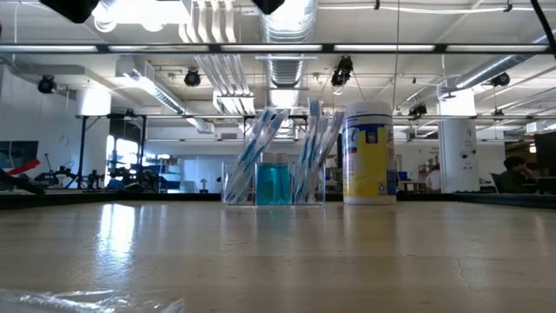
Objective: Pick & Place toothbrushing station
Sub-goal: Put the orange toothbrush into the left section of the transparent organizer
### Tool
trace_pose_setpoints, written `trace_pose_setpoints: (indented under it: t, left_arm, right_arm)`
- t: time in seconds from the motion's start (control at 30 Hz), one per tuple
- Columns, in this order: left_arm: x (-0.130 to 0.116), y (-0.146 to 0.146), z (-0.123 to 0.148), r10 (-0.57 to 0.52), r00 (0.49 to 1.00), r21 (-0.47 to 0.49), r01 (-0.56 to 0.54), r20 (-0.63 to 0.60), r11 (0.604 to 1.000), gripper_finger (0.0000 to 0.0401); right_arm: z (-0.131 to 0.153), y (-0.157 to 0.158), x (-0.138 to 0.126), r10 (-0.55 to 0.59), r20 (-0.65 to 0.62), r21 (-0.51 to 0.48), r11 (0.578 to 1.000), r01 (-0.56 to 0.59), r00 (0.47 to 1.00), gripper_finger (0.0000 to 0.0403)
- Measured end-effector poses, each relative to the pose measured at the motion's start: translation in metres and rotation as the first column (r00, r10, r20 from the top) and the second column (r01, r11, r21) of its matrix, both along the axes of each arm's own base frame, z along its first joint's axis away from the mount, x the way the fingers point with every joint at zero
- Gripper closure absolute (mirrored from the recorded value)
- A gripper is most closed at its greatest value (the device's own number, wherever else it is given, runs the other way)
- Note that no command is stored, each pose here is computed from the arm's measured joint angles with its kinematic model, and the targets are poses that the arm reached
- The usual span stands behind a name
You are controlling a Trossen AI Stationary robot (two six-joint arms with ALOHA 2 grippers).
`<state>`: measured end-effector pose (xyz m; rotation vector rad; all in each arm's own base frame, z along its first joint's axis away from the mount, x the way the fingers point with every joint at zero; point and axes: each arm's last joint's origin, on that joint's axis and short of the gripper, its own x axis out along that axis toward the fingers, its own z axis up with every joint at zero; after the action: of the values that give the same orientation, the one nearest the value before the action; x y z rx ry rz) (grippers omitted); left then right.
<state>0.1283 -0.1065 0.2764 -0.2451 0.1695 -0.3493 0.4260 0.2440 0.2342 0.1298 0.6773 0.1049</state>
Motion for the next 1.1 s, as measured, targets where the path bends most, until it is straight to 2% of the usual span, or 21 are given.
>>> trace_pose_setpoints:
  t: [0.2,0.4,0.53,0.67,0.83,1.1]
  left_arm:
    - [-0.004,0.004,-0.002,-0.001,1.000,-0.009,0.001,0.008,1.000,0.0391]
    - [-0.006,0.005,-0.008,-0.003,1.000,-0.006,0.003,0.001,1.000,0.0394]
    - [-0.006,0.005,-0.009,-0.008,1.000,-0.009,0.007,-0.004,1.000,0.0386]
    - [-0.006,0.005,-0.012,-0.008,1.000,-0.005,0.008,-0.009,1.000,0.0383]
    - [-0.006,0.006,-0.012,-0.007,1.000,-0.003,0.007,-0.006,1.000,0.0391]
    - [-0.007,0.007,-0.010,0.000,1.000,-0.011,0.000,0.000,1.000,0.0390]
  right_arm:
    - [-0.012,0.021,0.033,0.021,-0.094,0.020,1.000,-0.019,0.995,0.0375]
    - [-0.035,0.028,0.054,0.071,-0.178,0.057,0.996,-0.062,0.981,0.0294]
    - [-0.053,0.021,0.053,0.081,-0.239,0.085,0.994,-0.062,0.968,0.0237]
    - [-0.063,0.016,0.053,0.070,-0.271,0.067,0.996,-0.053,0.960,0.0200]
    - [-0.072,0.019,0.052,0.096,-0.261,0.063,0.995,-0.083,0.961,0.0179]
    - [-0.094,0.026,0.045,0.146,-0.313,0.027,0.989,-0.146,0.938,0.0175]
